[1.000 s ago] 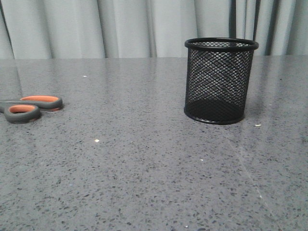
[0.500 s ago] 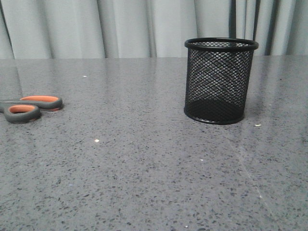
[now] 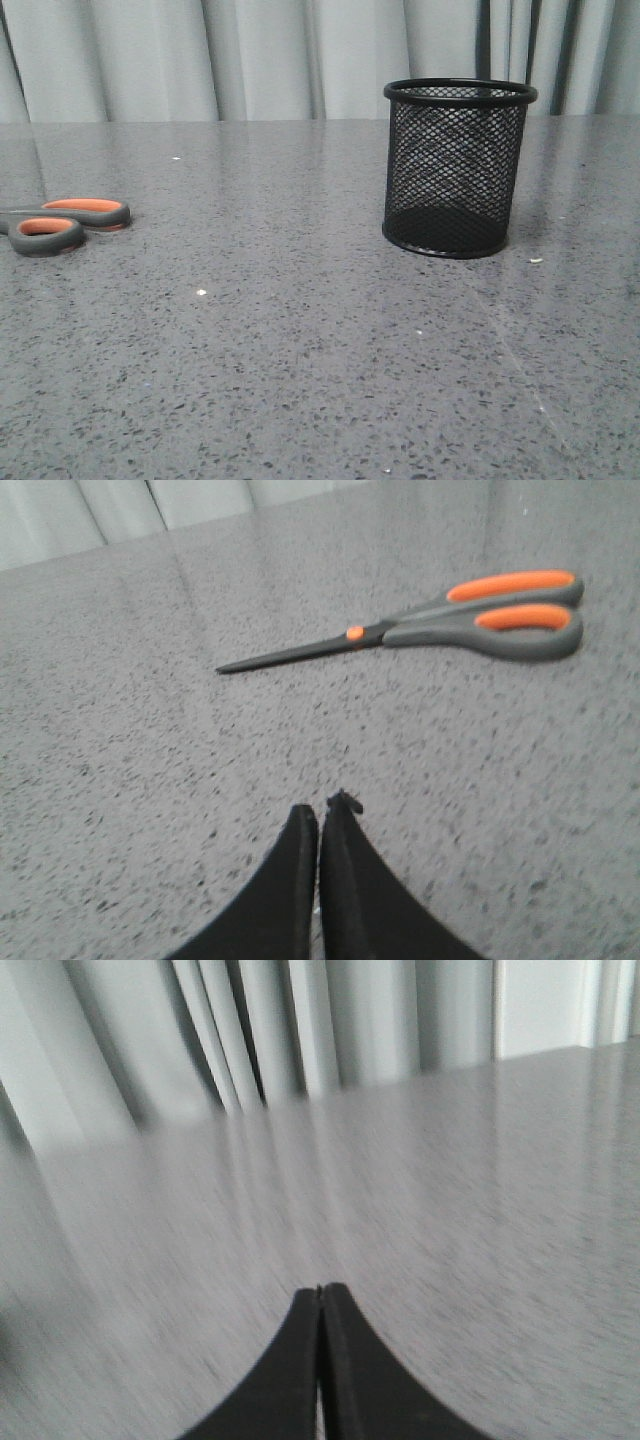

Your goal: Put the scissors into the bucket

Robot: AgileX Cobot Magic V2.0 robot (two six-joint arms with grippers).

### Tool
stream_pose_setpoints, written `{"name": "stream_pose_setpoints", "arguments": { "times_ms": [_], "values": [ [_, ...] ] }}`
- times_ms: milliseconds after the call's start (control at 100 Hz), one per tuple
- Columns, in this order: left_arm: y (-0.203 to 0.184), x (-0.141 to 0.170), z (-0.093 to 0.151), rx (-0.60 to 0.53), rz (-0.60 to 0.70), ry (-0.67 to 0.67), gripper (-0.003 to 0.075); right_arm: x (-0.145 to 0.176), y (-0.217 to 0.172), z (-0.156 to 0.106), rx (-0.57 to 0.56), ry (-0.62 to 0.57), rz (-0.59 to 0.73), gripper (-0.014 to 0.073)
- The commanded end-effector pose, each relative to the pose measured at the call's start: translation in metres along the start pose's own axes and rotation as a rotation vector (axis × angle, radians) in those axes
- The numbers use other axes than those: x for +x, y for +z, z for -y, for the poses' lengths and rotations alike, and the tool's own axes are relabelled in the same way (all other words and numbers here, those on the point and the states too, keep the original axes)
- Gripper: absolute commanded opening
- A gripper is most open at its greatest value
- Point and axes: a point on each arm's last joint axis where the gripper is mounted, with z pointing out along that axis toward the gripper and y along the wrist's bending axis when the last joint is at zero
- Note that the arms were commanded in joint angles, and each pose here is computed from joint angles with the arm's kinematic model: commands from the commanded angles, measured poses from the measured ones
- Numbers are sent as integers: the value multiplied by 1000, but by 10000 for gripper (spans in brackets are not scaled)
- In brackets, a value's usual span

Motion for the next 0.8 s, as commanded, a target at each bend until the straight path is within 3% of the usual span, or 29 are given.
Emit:
{"name": "stream_pose_setpoints", "arguments": {
  "times_ms": [0, 150, 370, 460, 570, 790],
  "values": [
    [1, -4, -1, -17, 157, -120, -20, -12, -2, 2, 4, 214, 156, -74],
    [-3, -18, -8, -25, 341, -530, -20, -12, -2, 3, 5, 347, 155, -74],
    [-4, -20, -12, 27, 355, -1040, -19, -29, -6, -6, -42, 332, 128, -74],
    [-7, -29, -8, 79, 344, -1032, -20, -43, -10, -13, -72, 274, 116, -74],
    [-17, -50, -1, 173, 313, -880, -20, -58, -15, -22, -105, 193, 47, -74],
    [-27, -94, 3, 228, 204, -576, -19, -90, -20, -43, -243, -195, -133, -74]
  ]
}}
